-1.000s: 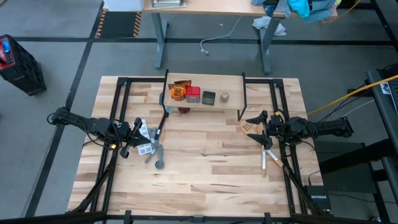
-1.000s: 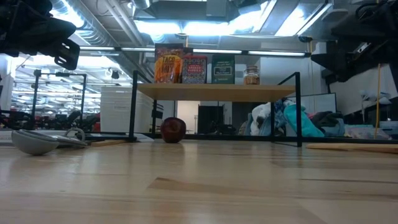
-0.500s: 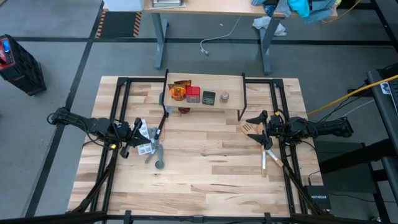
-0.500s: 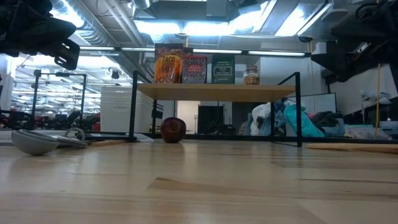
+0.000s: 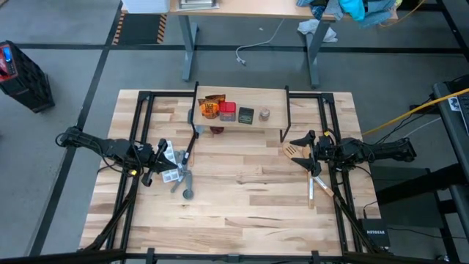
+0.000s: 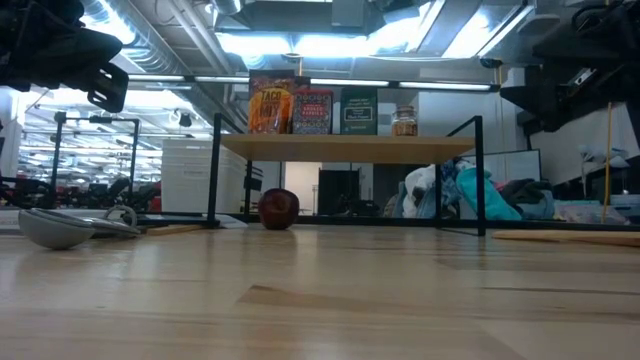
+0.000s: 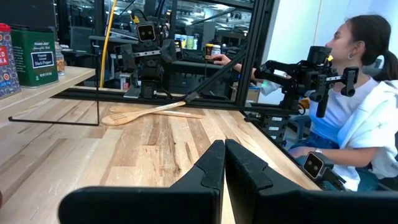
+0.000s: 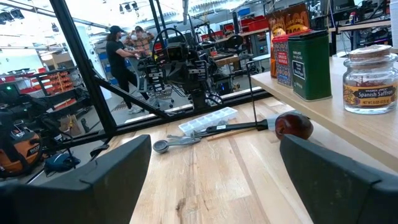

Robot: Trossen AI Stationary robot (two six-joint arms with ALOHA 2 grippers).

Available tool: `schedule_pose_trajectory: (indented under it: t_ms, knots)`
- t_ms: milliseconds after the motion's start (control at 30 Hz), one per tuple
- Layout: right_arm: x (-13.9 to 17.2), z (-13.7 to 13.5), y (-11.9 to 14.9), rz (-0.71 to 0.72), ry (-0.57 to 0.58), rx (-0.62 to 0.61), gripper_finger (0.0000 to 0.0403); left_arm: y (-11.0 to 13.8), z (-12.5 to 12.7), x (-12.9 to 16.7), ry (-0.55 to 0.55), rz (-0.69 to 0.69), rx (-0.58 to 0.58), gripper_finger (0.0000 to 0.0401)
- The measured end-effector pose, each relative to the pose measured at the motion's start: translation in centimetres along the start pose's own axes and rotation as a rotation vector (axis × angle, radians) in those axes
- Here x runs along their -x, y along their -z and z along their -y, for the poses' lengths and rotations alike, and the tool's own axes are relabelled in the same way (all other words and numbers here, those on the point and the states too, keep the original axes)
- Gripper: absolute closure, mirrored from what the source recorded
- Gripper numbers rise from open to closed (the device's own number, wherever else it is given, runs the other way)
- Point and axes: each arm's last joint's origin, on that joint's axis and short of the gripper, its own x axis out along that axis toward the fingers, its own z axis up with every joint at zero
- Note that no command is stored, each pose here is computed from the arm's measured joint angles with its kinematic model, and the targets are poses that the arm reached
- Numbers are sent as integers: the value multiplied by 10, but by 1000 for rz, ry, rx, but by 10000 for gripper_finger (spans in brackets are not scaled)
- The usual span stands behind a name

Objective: Shelf spices

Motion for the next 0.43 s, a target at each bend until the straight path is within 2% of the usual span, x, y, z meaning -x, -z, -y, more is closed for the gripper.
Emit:
schedule_pose_trajectory:
  t_ms: [433]
  knots:
    - [0,0,0,0,0,0,40,0,0,0,0,0,0,396]
